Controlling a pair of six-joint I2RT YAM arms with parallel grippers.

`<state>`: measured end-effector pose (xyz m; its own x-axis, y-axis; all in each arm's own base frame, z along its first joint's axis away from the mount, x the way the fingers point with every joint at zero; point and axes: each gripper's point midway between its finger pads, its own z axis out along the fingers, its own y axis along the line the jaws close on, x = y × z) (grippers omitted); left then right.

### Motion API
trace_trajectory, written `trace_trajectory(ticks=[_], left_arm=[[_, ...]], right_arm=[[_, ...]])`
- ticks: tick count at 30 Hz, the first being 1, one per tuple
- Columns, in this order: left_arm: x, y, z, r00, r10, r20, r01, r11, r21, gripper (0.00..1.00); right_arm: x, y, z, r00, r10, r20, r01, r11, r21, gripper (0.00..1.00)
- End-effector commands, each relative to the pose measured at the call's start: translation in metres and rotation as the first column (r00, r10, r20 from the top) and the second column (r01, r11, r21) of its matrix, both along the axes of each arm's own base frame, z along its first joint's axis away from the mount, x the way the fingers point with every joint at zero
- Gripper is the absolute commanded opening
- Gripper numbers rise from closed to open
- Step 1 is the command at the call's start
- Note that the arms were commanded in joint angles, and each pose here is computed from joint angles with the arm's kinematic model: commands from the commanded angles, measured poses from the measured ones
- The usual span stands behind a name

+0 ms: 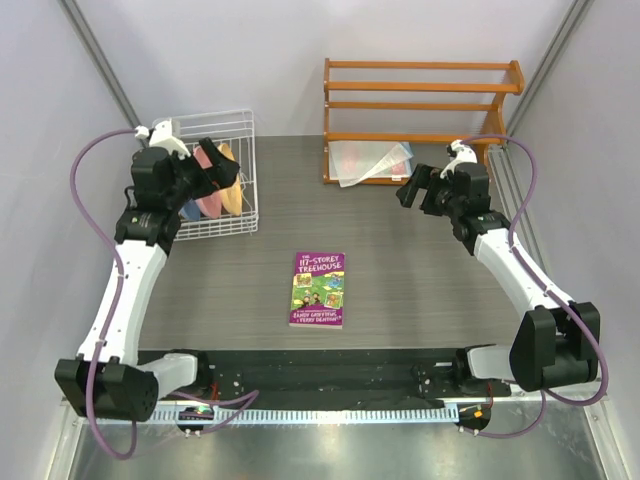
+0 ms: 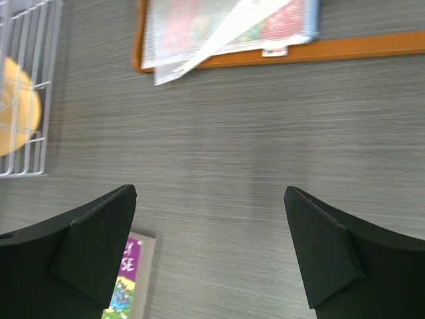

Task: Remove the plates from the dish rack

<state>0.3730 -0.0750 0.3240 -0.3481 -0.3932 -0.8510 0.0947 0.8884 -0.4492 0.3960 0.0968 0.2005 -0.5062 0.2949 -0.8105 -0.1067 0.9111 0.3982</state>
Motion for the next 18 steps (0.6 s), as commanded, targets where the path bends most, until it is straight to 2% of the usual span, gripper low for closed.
trace_trajectory(ticks=[1, 3, 6, 7, 11, 18], left_arm=[[0.016, 0.0, 0.014, 0.999, -0.011, 0.031, 0.008, 0.997, 0.08, 0.99], [0.019, -0.009, 0.014, 0.996, -0.079, 0.028, 0.075, 0.991, 0.11, 0.99], [0.032, -0.015, 0.002, 0.997, -0.076, -0.001, 0.075, 0.989, 0.13, 0.99], [0.039, -0.005, 0.0, 1.0, 0.001, 0.007, -0.003, 0.987, 0.163, 0.99], [0.064, -0.015, -0.021, 0.999, 0.043, -0.03, -0.035, 0.972, 0.234, 1.0], [0.101, -0.016, -0.041, 0.98, 0.193, -0.053, -0.155, 0.899, 0.411, 0.97]], right_arm=[[0.008, -0.029, 0.025, 0.99, -0.12, 0.073, 0.127, 0.986, -0.104, 1.0], [0.009, -0.042, 0.022, 0.981, -0.182, 0.074, 0.191, 0.972, -0.14, 1.0], [0.01, -0.044, 0.016, 0.981, -0.185, 0.062, 0.193, 0.968, -0.16, 1.0], [0.011, -0.044, 0.017, 0.981, -0.184, 0.062, 0.192, 0.968, -0.162, 1.0], [0.014, -0.041, 0.012, 0.984, -0.172, 0.049, 0.178, 0.972, -0.152, 1.0], [0.013, -0.038, 0.006, 0.986, -0.162, 0.034, 0.165, 0.976, -0.144, 0.97]])
